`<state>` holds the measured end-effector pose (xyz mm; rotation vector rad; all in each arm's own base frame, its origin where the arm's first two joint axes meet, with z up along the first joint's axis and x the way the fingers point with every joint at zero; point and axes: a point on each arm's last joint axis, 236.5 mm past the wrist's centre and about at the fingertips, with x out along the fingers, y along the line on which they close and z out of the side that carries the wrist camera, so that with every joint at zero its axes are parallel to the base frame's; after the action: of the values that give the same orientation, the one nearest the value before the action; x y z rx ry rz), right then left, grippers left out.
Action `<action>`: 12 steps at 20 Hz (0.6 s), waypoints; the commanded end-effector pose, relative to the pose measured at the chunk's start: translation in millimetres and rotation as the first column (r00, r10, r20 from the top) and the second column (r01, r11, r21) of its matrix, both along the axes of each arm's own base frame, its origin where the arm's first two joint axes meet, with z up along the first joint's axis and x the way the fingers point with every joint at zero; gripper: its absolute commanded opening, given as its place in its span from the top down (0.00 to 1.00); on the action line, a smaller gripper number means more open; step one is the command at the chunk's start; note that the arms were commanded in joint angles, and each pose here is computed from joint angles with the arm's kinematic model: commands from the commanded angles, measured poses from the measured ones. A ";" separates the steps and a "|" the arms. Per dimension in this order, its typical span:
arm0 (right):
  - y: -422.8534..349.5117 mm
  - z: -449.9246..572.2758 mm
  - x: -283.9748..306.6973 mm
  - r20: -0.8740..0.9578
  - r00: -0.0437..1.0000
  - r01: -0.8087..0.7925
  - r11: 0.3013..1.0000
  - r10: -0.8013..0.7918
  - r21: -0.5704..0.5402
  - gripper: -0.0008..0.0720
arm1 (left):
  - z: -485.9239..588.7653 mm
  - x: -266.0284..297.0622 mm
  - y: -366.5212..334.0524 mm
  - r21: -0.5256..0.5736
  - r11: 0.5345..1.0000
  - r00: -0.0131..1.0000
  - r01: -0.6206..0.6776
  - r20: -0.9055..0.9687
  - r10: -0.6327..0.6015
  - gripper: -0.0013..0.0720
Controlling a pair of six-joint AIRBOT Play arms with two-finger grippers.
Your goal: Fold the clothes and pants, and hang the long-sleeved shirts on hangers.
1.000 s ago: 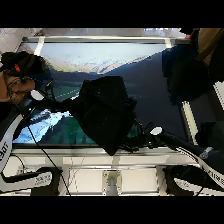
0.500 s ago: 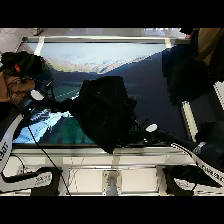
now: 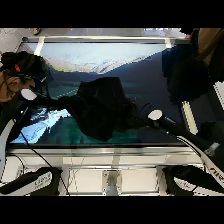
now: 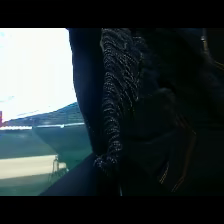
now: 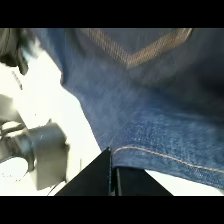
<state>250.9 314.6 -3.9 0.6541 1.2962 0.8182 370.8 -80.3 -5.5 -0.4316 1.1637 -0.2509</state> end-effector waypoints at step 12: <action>-52.2 77.0 96.0 0.316 0.943 0.129 0.990 -0.103 -0.061 0.31 | 28.0 -31.1 -50.4 -0.132 0.988 0.996 0.075 -0.047 -0.082 0.27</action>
<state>341.1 261.4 54.6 0.5381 1.0185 0.7092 341.3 -119.7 15.9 -0.4602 1.2213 -0.3567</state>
